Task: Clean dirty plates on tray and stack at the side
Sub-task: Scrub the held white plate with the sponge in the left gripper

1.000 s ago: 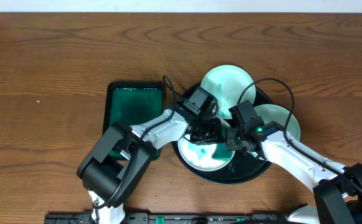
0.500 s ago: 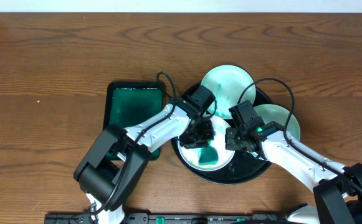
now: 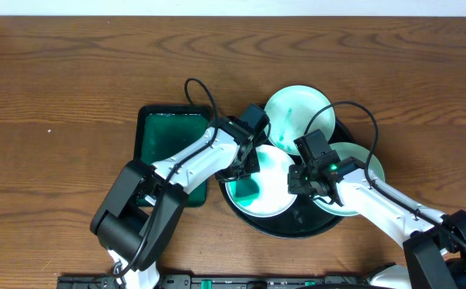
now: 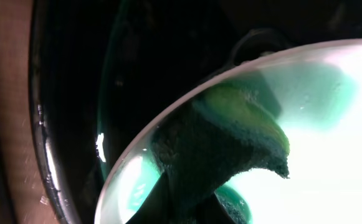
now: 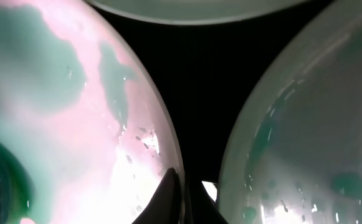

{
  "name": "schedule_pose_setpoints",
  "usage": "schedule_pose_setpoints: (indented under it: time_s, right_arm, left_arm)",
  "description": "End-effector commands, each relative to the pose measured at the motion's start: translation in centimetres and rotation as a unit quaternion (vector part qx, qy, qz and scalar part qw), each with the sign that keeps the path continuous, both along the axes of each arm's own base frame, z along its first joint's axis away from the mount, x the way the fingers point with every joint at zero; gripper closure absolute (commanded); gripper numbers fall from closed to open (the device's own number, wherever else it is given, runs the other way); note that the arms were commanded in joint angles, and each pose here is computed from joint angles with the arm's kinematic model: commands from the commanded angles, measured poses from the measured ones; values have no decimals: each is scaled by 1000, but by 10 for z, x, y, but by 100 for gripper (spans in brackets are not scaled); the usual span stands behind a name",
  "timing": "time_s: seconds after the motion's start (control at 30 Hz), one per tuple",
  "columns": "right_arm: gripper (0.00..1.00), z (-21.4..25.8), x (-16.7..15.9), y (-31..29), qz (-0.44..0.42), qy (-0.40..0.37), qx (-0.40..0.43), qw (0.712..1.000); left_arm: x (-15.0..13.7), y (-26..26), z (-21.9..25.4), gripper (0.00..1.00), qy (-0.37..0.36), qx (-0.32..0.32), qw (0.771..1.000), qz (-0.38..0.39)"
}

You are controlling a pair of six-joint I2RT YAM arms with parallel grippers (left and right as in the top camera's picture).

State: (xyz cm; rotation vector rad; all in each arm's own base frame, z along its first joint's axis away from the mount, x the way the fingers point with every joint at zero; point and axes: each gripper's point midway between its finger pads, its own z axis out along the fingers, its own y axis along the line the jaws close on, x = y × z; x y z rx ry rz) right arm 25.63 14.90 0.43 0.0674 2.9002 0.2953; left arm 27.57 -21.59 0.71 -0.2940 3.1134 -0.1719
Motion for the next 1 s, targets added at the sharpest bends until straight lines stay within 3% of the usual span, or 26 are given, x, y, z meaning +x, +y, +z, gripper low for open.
schedule_pose_setpoints:
  time_s: [0.0,0.07,0.13,0.37,0.6,0.7,0.8,0.83,0.9,0.97]
  right_arm:
    - [99,-7,2,-18,-18,-6,-45,999]
    - [99,-7,2,-18,-18,-6,-45,999]
    - [99,-7,2,-18,-18,-6,-45,999]
    - [99,-7,2,-18,-18,-6,-45,999]
    - [99,-8,2,-18,-18,-5,-45,999]
    - [99,-8,2,-18,-18,-5,-45,999]
    - [99,-8,1,-18,-18,-4,-45,999]
    - [99,-8,1,-18,-18,-4,-45,999]
    - [99,-8,1,-18,-18,-4,-45,999]
    - [99,-8,1,-18,-18,-4,-45,999]
  left_arm:
    - [21,14,-27,93,-24,9,1000,-3]
    - [16,-31,-24,93,-10,-101,994,-33]
    - [11,-53,-21,93,-3,-150,987,-50]
    - [-13,-105,-15,93,20,-249,960,-126]
    - [-31,-123,-5,92,55,-307,939,-147]
    - [-30,-120,-7,92,57,-299,942,-143]
    - [-22,-100,-17,93,50,-251,959,-120]
    - [-18,-86,-23,93,46,-215,970,-104]
    - [-2,-19,-37,93,20,-44,998,-40]
    - [5,15,-35,93,-3,37,999,-24]
